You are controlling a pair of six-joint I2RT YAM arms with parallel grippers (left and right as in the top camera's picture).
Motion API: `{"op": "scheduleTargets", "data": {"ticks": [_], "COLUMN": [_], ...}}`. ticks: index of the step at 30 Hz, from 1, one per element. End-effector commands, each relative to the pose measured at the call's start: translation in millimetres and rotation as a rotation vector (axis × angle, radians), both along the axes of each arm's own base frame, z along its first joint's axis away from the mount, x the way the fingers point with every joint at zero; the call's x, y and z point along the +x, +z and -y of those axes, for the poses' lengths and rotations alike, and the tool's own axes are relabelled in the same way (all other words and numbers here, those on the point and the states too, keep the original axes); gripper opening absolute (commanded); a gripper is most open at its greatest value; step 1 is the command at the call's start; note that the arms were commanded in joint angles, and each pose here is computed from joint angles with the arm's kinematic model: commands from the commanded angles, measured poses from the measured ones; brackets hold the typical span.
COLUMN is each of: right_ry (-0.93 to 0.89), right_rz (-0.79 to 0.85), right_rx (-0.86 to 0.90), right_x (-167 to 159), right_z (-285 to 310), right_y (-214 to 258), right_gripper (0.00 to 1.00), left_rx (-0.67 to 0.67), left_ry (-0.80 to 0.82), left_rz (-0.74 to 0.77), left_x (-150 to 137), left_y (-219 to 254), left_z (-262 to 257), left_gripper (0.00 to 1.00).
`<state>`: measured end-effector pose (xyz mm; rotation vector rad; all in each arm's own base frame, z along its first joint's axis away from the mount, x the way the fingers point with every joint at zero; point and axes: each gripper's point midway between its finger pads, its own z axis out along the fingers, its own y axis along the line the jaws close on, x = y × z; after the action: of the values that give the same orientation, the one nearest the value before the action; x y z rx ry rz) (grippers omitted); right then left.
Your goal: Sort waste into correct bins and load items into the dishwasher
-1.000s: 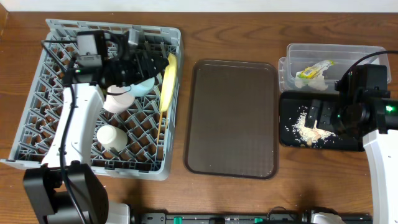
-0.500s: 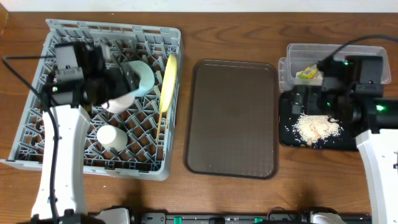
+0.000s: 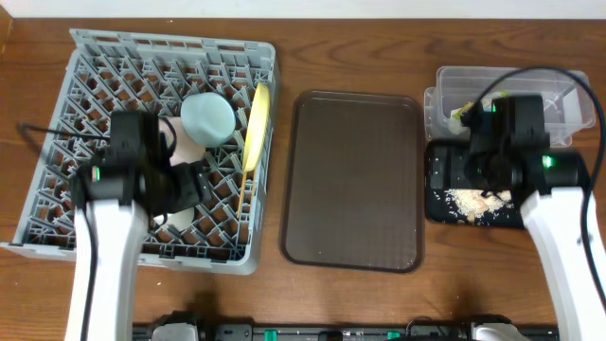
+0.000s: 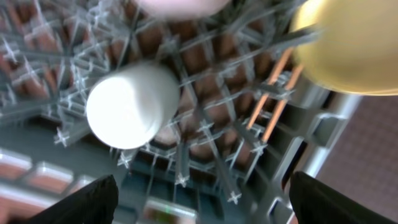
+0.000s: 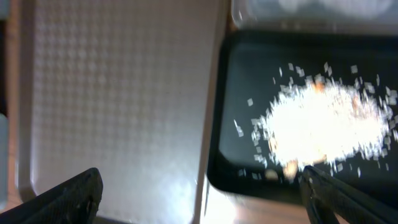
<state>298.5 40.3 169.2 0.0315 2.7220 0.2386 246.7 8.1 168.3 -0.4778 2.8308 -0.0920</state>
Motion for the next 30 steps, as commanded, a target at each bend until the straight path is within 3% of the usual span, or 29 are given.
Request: {"op": "scheduleTargets", "data": {"ticks": [1, 6, 13, 30], "right_ry": [-0.040, -0.058, -0.083, -0.079], "right_rz": [0.116, 0.325, 0.439, 0.331], "right_rx": [-0.015, -0.023, -0.043, -0.054], "right_x": [-21.5, -50.1, -89.5, -119.1], "right_z": [6.5, 13.3, 22.0, 23.8], "right_y": [5.3, 21.9, 38.0, 18.5], "right_gripper": [0.99, 0.99, 0.99, 0.99], "left_rx": [0.048, 0.045, 0.049, 0.051], "left_ry": [-0.154, -0.203, -0.196, -0.194], "left_rz": [0.208, 0.485, 0.722, 0.769], "left_x": [-16.0, -40.6, -67.9, -74.5], "left_y": [24.0, 45.1, 78.7, 86.1], "left_z": [15.4, 28.8, 27.0, 26.4], "left_gripper": [0.88, 0.92, 0.95, 0.95]}}
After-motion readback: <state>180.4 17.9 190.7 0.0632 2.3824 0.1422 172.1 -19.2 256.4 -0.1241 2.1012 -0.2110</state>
